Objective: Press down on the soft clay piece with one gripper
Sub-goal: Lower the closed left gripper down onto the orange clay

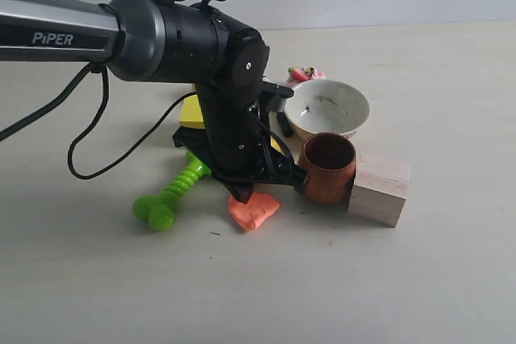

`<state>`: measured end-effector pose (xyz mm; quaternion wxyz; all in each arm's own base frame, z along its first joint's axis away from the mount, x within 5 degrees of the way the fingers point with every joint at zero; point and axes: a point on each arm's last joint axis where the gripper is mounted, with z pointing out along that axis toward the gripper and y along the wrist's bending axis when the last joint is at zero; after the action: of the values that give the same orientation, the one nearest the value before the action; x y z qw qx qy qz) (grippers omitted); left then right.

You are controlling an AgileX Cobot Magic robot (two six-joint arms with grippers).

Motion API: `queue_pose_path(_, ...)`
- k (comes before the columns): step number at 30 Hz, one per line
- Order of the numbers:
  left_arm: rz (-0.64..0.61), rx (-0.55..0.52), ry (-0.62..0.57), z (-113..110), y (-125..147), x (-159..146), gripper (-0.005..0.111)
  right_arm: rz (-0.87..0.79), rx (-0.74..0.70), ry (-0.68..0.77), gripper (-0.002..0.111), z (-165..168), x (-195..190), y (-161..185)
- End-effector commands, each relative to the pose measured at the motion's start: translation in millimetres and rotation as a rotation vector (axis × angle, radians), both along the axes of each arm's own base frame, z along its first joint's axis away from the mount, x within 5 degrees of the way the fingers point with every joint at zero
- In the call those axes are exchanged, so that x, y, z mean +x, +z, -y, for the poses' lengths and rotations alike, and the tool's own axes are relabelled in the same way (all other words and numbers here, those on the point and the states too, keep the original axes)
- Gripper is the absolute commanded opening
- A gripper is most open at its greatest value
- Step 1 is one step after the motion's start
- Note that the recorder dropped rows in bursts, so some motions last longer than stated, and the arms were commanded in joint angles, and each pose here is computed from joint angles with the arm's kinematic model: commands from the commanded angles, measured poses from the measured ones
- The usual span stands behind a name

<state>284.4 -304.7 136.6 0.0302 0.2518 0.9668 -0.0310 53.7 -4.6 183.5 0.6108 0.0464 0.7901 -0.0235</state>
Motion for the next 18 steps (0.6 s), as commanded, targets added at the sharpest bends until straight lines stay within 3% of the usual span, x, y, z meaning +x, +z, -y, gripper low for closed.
queue_pose_path(1, 0.005, -0.024, -0.006, 6.6, 1.3, -3.3, 0.000, 0.008, -0.007, 0.001, 0.000, 0.1, -0.2, -0.5)
queue_pose_path(18, -0.024, 0.013, -0.012, -1.4, -11.2, -10.3, 0.000, 0.008, -0.007, 0.001, 0.000, 0.1, -0.2, -0.5)
